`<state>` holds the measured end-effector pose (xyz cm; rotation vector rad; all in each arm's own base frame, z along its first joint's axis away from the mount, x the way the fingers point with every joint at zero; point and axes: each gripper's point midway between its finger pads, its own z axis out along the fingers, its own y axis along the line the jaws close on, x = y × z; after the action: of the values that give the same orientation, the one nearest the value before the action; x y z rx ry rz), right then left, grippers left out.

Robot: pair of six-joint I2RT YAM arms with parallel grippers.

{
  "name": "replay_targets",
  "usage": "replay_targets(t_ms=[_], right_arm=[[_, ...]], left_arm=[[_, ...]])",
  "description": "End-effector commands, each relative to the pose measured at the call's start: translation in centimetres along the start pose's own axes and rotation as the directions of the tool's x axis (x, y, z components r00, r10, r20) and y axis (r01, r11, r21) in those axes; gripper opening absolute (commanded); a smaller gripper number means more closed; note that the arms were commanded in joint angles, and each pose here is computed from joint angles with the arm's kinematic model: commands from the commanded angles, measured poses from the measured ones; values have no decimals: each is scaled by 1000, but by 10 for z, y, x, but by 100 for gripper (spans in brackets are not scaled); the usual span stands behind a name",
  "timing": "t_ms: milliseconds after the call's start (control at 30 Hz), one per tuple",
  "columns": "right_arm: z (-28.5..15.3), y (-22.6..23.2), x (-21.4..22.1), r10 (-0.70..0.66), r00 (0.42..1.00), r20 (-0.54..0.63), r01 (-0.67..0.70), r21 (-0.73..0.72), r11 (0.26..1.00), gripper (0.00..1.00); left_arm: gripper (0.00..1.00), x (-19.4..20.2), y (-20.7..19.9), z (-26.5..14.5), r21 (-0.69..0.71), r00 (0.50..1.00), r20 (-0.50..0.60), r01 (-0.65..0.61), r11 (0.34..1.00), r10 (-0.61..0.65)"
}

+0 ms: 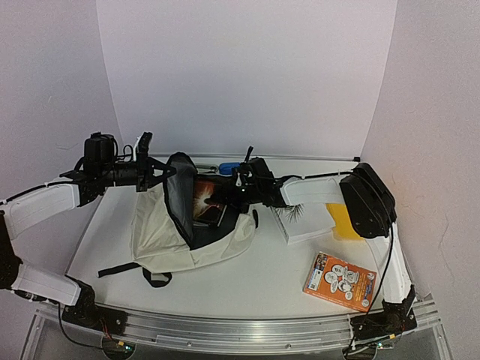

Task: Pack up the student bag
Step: Place the book in the student bag.

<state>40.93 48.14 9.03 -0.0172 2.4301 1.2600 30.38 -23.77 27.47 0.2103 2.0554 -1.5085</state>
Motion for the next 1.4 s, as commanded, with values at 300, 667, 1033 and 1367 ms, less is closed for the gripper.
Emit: replay_targets(t_ms=[300, 667, 1033, 1367], right_arm=[[-28, -27, -9, -72, 994, 84, 55, 189, 980, 67], [-9, 5, -11, -112, 990, 84, 102, 124, 987, 24], [33, 33, -8, -142, 987, 78, 141, 13, 990, 25], [54, 63, 14, -231, 973, 18, 232, -115, 966, 23]], left_arm=[[0, -10, -15, -5, 35, 998, 44, -53, 998, 51], [0, -4, -6, -3, 24, 999, 35, -37, 999, 37], [0, 3, 12, 6, 25, 1000, 7, 0, 1000, 0], [0, 6, 20, 15, 53, 1000, -21, 10, 999, -9]])
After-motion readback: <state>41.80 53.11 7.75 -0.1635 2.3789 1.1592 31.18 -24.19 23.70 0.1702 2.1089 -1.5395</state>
